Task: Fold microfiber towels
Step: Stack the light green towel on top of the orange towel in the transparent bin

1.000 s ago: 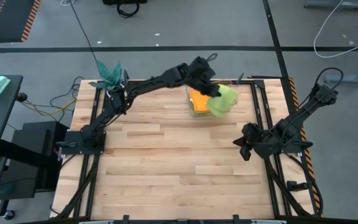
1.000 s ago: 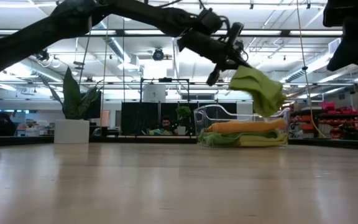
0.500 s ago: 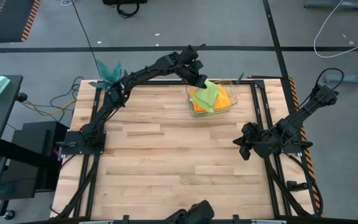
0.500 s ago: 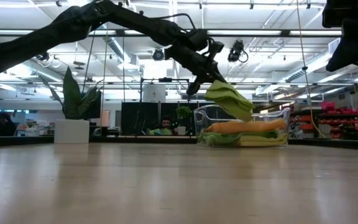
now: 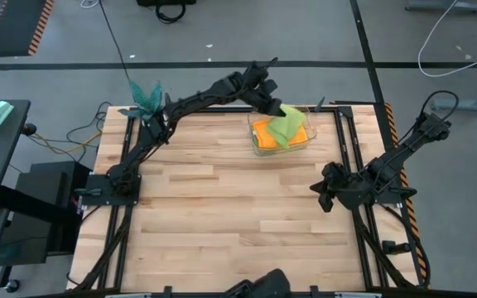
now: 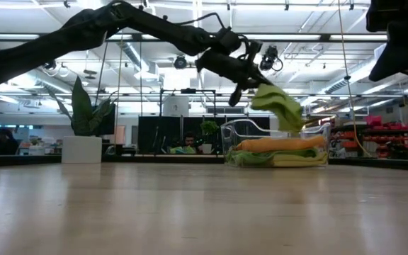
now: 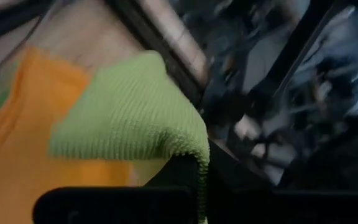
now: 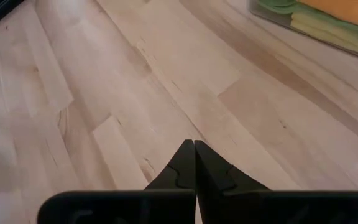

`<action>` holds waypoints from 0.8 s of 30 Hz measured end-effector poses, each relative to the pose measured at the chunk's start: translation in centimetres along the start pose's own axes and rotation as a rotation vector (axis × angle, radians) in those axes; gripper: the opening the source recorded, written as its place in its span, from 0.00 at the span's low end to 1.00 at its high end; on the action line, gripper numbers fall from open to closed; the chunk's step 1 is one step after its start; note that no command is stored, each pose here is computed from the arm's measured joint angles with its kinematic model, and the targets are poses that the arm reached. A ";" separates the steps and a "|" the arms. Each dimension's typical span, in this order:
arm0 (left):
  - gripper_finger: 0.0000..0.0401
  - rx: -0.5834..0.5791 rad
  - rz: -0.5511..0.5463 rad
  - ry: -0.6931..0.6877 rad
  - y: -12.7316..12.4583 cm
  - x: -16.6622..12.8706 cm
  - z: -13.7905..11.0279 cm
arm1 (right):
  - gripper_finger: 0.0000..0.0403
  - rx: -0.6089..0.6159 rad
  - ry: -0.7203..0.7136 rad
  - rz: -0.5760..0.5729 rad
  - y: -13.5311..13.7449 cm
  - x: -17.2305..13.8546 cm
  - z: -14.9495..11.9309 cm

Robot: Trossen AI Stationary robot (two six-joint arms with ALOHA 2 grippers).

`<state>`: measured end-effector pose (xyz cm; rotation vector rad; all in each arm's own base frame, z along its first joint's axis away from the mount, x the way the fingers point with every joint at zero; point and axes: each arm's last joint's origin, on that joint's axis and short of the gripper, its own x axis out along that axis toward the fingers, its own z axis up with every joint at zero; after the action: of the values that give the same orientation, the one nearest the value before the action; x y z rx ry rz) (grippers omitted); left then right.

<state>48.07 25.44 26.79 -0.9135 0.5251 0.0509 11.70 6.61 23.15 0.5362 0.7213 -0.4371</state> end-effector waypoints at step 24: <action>0.02 -0.231 -0.106 -0.171 1.4 8.1 -2.3 | 0.00 0.027 -0.016 0.022 0.3 0.1 0.2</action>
<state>53.85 23.12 20.93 -1.1505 0.3148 0.0938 12.01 6.67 23.33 0.5651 0.6940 -0.4306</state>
